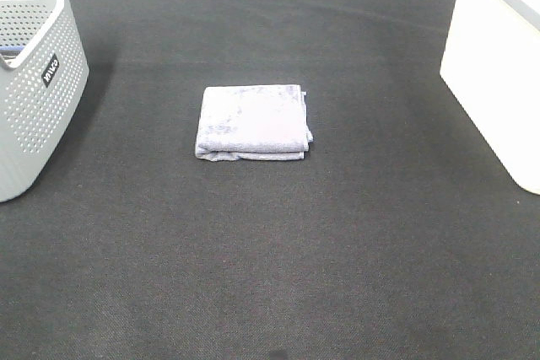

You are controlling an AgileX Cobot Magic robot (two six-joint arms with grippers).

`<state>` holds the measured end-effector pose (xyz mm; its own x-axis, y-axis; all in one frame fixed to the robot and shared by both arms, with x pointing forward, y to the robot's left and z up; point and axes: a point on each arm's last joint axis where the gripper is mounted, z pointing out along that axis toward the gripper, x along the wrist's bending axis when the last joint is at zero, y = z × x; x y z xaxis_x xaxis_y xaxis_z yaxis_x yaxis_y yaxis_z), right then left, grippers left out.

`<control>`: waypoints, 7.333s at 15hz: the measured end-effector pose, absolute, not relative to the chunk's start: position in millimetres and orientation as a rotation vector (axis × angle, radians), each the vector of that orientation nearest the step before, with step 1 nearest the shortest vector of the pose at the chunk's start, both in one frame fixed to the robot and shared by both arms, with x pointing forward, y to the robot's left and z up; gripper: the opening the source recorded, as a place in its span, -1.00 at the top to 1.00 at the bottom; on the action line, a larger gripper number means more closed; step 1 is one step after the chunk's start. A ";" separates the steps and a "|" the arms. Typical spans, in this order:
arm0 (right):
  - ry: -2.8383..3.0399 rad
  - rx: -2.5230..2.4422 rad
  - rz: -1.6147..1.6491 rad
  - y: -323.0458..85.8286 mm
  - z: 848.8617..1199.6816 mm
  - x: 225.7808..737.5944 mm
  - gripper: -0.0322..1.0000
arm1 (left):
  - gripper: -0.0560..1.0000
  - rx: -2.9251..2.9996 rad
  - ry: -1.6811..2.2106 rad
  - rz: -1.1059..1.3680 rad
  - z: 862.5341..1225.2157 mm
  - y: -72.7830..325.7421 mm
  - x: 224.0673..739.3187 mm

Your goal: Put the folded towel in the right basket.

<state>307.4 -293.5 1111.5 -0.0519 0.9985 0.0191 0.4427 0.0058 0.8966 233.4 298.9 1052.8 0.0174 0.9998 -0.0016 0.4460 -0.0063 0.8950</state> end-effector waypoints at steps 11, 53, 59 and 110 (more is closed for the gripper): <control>1.933 1.673 0.910 -282.8 1164.3 562.4 -0.52 | -0.94 1.551 1.526 0.943 1052.8 298.9 233.4; 2.653 2.118 1.010 -106.9 868.2 739.6 0.77 | -0.94 1.551 1.526 0.944 1052.8 299.0 233.4; 2.586 1.789 1.130 -112.4 983.6 733.2 0.77 | -0.94 1.551 1.526 0.944 1052.8 299.0 233.4; 1.965 1.816 0.882 -286.2 1190.4 638.5 -0.55 | -0.94 1.551 1.526 0.944 1052.8 299.0 233.4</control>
